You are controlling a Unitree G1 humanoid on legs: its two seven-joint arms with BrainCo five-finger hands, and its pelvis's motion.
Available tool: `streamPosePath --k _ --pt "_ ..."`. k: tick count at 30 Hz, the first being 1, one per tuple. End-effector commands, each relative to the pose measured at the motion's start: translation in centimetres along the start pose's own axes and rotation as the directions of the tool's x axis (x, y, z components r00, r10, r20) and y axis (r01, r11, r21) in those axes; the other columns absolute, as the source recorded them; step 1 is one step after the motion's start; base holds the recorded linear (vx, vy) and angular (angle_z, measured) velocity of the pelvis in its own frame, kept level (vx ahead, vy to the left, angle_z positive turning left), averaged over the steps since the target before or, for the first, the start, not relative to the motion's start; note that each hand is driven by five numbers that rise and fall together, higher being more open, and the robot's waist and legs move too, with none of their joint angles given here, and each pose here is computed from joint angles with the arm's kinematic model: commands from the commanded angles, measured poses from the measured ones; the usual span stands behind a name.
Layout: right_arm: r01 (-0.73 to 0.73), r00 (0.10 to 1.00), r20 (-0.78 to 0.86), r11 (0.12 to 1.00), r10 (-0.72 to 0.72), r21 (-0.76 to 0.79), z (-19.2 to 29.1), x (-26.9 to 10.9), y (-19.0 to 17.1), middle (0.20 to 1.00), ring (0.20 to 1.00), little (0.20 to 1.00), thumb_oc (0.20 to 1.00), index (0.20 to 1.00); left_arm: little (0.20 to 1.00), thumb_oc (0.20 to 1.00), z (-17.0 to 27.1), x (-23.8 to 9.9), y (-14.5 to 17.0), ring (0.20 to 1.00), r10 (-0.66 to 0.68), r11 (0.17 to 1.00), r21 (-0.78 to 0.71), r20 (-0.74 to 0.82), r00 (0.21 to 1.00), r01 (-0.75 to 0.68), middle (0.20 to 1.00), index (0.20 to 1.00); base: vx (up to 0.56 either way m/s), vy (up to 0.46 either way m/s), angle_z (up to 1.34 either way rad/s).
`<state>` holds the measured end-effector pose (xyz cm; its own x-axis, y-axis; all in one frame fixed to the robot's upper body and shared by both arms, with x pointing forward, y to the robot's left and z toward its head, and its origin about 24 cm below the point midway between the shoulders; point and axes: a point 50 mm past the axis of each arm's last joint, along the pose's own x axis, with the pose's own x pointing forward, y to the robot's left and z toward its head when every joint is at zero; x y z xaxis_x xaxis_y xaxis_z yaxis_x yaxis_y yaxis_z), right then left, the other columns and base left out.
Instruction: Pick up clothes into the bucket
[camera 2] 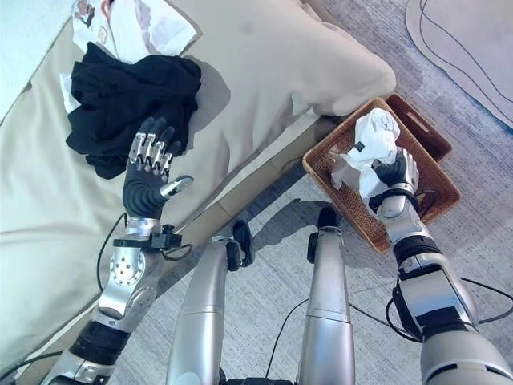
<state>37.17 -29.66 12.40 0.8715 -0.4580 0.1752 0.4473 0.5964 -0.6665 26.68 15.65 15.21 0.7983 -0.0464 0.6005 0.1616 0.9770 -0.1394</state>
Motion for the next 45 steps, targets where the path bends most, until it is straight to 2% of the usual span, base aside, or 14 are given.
streamPosePath --k 1,3,14,15,16,17,37,39,41,42,45 --pt "0.019 0.998 -0.062 0.999 -0.022 -0.048 -2.2 -0.5 -0.3 0.200 0.200 0.200 0.200 0.200 1.000 1.000 1.1 -0.5 -0.2 1.000 0.017 1.000 -0.020 0.062 0.998 -0.016 1.000 1.000 0.00 -0.002 0.06" --pt "0.024 0.994 -0.106 0.999 -0.029 -0.049 -2.8 -0.5 -0.5 0.200 0.200 0.200 0.200 0.200 1.000 1.000 1.2 -0.5 -0.1 1.000 0.022 1.000 -0.019 0.064 0.998 -0.021 1.000 1.000 0.00 0.000 0.04" --pt "0.044 0.991 -0.121 0.996 -0.053 -0.073 -2.5 -0.1 -1.0 0.200 0.200 0.200 0.200 0.200 1.000 1.000 1.4 -0.6 0.1 1.000 0.034 0.999 -0.030 0.065 0.997 -0.032 1.000 1.000 0.00 0.000 0.00" --pt "0.049 0.989 -0.134 0.995 -0.061 -0.087 -2.5 0.0 -1.1 0.627 0.627 0.627 0.627 0.627 1.000 1.000 1.4 -0.5 0.1 1.000 0.037 0.999 -0.029 0.063 0.997 -0.035 1.000 1.000 0.00 0.000 0.00" --pt "0.049 0.989 -0.133 0.995 -0.061 -0.087 -2.5 0.0 -1.1 0.865 0.865 0.865 0.865 0.865 1.000 1.000 1.4 -0.5 0.1 1.000 0.037 0.999 -0.029 0.063 0.997 -0.035 1.000 1.000 0.00 0.000 0.00" --pt "0.054 0.987 -0.147 0.994 -0.067 -0.090 -2.5 0.1 -1.1 1.000 1.000 1.000 1.000 1.000 1.000 1.000 1.5 -0.5 0.1 1.000 0.042 0.999 -0.026 0.064 0.997 -0.041 1.000 1.000 0.00 0.000 0.00" --pt "0.047 0.981 -0.186 0.998 -0.053 -0.039 -2.6 -0.6 0.5 1.000 1.000 1.000 1.000 1.000 1.000 1.000 1.4 0.0 0.4 1.000 0.057 0.998 -0.009 0.072 0.996 -0.057 1.000 1.000 -0.02 0.000 0.01" --pt "0.046 0.986 -0.160 0.997 -0.037 0.054 -2.2 -1.4 2.1 1.000 1.000 1.000 1.000 1.000 1.000 1.000 1.0 0.2 0.5 1.000 0.062 0.998 0.010 0.064 0.996 -0.062 1.000 1.000 0.00 0.000 0.00" --pt "0.046 0.986 -0.161 0.997 -0.037 0.054 -2.2 -1.5 2.1 1.000 1.000 1.000 1.000 1.000 1.000 1.000 1.0 0.1 0.5 1.000 0.061 0.998 0.010 0.063 0.996 -0.062 1.000 1.000 0.01 -0.009 -0.02" --pt "0.043 0.994 -0.106 0.988 -0.027 0.149 -1.7 -2.4 3.3 1.000 1.000 1.000 1.000 1.000 1.000 1.000 0.5 0.1 0.9 1.000 0.070 0.996 0.058 0.052 0.996 -0.073 1.000 1.000 0.03 -0.029 -0.01" --pt "0.003 1.000 -0.013 0.969 0.001 0.248 -1.5 -4.5 4.5 1.000 1.000 1.000 1.000 1.000 1.000 1.000 -0.3 -0.3 1.8 1.000 0.107 0.984 0.141 0.028 0.994 -0.110 1.000 1.000 0.04 -0.058 0.05"
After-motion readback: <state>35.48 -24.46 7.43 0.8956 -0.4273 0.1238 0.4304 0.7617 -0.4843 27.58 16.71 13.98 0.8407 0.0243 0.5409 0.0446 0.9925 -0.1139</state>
